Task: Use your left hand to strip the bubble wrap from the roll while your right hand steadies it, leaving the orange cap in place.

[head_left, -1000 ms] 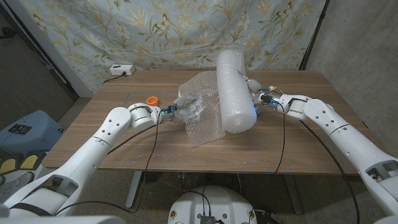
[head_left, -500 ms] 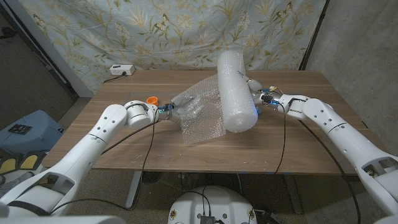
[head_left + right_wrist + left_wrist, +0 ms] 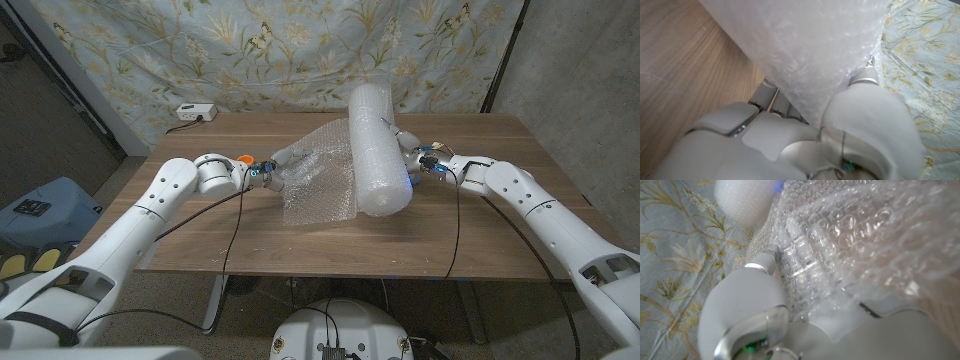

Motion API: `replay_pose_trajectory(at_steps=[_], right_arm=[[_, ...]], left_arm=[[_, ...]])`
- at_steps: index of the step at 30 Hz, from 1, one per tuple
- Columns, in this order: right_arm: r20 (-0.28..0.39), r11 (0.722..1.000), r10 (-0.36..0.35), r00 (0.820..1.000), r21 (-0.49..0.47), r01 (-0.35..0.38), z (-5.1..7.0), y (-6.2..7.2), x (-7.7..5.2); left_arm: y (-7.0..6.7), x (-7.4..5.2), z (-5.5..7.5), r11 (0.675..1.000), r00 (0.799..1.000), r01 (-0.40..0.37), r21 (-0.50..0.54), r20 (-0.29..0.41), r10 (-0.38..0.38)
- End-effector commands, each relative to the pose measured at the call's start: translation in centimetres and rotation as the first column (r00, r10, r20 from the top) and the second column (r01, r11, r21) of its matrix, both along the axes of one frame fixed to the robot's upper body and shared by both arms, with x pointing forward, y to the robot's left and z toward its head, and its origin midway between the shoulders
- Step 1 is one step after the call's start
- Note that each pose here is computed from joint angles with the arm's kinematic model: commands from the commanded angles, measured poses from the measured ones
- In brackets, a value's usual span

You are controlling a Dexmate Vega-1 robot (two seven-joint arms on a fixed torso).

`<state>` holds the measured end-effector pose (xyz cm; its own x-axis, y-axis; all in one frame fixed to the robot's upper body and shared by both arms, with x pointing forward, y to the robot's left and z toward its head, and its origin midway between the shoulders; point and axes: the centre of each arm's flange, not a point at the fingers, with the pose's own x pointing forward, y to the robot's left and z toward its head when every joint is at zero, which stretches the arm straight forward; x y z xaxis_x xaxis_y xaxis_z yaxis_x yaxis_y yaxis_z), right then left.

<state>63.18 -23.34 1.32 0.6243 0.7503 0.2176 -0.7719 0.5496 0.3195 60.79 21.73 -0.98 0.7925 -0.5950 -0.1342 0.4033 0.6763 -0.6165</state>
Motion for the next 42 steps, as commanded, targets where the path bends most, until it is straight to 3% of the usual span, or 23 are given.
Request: replay_pose_trajectory(at_steps=[1,14,33,42], right_arm=[[-0.016,1.000,0.020,1.000,0.001,-0.020,-0.7,0.4,-0.2],[-0.018,0.999,0.040,0.999,-0.005,-0.040,-0.8,0.6,-0.1],[-0.038,0.998,0.057,0.998,-0.032,-0.058,-1.2,-0.1,0.1],[-0.016,0.997,0.073,0.997,-0.036,-0.073,-1.1,-0.2,0.4]], left_arm=[[0.1,-0.2,0.2,1.000,1.000,0.016,0.015,-0.014,-0.015],[0.8,-0.8,0.3,1.000,1.000,-0.003,0.024,-0.009,0.003],[0.4,-1.1,0.1,0.999,1.000,-0.019,0.037,-0.012,0.020],[0.8,-1.5,0.1,0.998,0.999,-0.038,0.056,-0.012,0.038]])
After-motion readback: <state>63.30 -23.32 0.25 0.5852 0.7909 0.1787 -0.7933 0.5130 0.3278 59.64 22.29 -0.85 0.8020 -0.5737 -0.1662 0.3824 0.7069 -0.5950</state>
